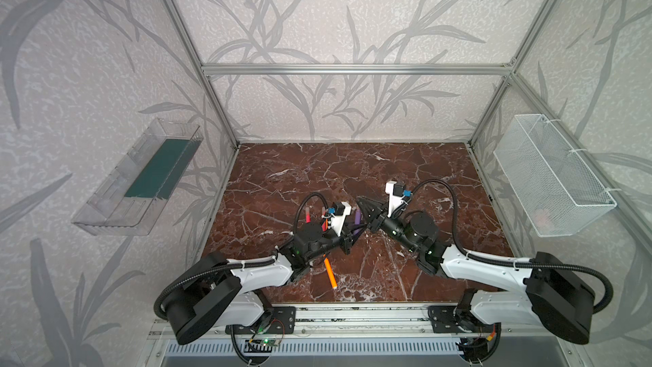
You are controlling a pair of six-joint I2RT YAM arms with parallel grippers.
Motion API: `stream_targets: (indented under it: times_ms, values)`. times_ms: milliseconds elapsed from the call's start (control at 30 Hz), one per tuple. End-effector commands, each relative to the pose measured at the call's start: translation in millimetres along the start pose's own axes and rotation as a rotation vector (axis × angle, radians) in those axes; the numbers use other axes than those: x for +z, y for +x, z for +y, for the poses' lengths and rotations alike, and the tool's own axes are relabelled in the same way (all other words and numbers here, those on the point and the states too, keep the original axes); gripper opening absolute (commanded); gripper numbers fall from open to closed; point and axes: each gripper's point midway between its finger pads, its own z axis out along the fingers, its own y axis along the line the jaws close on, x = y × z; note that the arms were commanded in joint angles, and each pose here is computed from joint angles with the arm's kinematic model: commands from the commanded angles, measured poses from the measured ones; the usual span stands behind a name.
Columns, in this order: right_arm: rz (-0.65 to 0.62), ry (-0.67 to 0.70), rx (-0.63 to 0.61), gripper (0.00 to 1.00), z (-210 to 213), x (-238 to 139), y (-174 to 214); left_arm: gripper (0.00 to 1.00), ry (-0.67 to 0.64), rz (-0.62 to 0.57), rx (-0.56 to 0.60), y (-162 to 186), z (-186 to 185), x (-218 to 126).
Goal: Insert the pens into the pen caps
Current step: 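Carry the cap to the purple marker tip held by the left gripper, then push the pale pink cap down onto the purple marker with the right gripper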
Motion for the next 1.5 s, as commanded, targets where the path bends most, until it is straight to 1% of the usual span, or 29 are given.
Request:
stream_targets:
  times_ms: [0,233,300,433,533,600,733,967,1167,1200,1233,1367,1467]
  values:
    - [-0.011,-0.042,0.010,0.00,8,-9,0,0.00,0.008,-0.080,-0.024,-20,-2,-1]
    - [0.009,-0.066,0.005,0.00,9,-21,10,0.00,0.053,-0.093,-0.033,-21,-9,-2]
    - [0.022,-0.068,-0.003,0.03,10,-22,12,0.00,0.070,-0.087,-0.033,-20,-12,-1]
    - [0.090,-0.040,-0.021,0.05,10,-19,17,0.00,0.112,-0.080,-0.017,-19,-19,1]
    - [0.147,-0.032,-0.032,0.07,14,-14,20,0.00,0.116,-0.076,-0.016,-18,-19,2]
    - [0.216,0.004,-0.032,0.08,9,-11,29,0.00,0.110,-0.065,-0.014,-17,-18,5]
    - [0.281,0.036,-0.053,0.09,9,-9,33,0.00,0.082,-0.047,-0.011,-16,-13,9]
    - [0.286,0.118,-0.149,0.09,12,-18,34,0.00,-0.004,-0.033,-0.011,-14,2,11]
    - [0.279,0.118,-0.117,0.09,14,-25,39,0.00,-0.022,-0.035,-0.013,-14,4,10]
    - [0.293,0.099,-0.122,0.09,23,-26,45,0.00,-0.023,-0.033,-0.013,-14,5,10]
    - [0.293,0.103,-0.124,0.12,24,-26,45,0.00,-0.021,-0.034,-0.012,-14,4,11]
    - [0.275,0.131,-0.123,0.36,23,-30,37,0.00,-0.019,-0.031,-0.013,-13,4,11]
    - [0.227,0.141,-0.125,0.46,23,-40,22,0.00,-0.020,-0.036,-0.008,-15,4,9]
